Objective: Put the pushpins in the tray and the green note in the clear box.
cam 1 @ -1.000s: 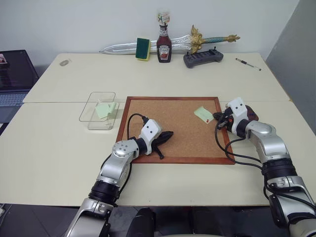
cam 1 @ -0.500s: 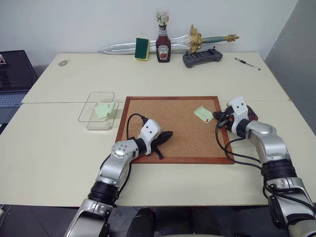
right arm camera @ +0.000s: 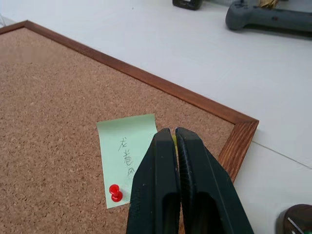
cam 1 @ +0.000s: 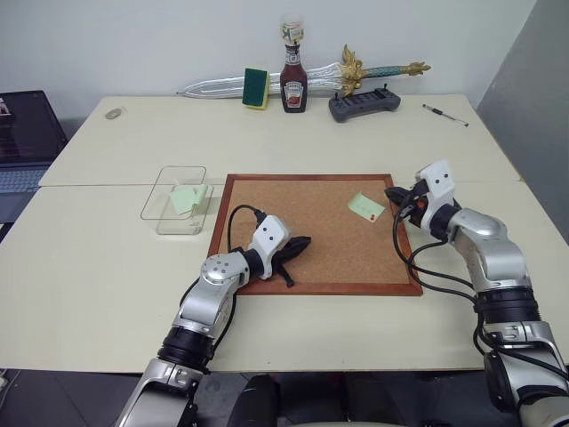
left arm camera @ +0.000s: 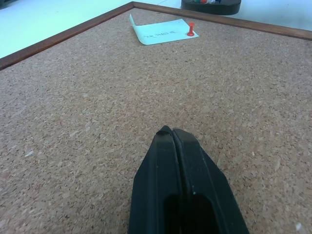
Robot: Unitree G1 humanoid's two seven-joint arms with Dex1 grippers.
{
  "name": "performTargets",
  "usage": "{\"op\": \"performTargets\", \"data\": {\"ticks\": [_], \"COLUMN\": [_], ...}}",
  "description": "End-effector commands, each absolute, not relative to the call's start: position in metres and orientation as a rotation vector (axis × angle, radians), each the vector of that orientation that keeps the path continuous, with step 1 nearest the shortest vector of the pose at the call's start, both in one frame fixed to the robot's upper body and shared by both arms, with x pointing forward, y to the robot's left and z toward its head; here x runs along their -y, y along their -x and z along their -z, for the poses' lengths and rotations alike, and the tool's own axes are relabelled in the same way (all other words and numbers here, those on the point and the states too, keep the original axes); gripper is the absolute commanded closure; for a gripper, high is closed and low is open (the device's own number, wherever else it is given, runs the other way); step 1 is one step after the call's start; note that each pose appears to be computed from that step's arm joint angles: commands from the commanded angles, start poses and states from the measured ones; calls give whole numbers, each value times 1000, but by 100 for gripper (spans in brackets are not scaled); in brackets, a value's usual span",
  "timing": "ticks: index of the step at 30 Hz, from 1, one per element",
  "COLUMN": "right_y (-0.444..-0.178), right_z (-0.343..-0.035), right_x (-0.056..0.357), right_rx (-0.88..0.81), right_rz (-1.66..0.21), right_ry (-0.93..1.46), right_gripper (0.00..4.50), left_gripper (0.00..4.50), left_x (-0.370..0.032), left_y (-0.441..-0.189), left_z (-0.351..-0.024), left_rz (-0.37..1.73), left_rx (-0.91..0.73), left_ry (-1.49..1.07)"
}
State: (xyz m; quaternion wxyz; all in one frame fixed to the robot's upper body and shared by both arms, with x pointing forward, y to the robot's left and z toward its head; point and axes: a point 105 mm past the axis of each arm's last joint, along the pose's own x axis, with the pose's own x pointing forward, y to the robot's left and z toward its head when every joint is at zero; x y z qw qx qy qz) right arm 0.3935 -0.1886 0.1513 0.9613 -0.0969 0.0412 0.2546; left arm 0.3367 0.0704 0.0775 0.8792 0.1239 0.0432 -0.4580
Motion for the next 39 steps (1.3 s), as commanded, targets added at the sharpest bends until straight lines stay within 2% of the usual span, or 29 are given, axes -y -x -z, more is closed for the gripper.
{"op": "performTargets", "data": {"ticks": [1,4,12,25,34,39], "right_y": [-392,-392,-388,-392,-397,-396], "right_z": [-165,-162,-150,-137,-140,-155], "right_x": [230,258,293,290,287,285], "right_rx": [-59,-77,-110,-157,-148,-90], "right_rz": [-375,-258,-123,-122,-128,-145], "right_ry": [139,98,63,63,67,53], "right_gripper": [446,446,446,446,270,168], "left_gripper": [450,450,450,450,450,450], "left_x": [-74,-72,-68,-67,-68,-70], "left_y": [-329,-329,-332,-333,-332,-332], "left_z": [-54,-53,-54,-55,-55,-55], "left_rz": [964,970,985,995,990,987], "left_rx": [-187,-188,-187,-186,-186,-187], "left_ry": [-255,-254,-253,-258,-259,-262]}}
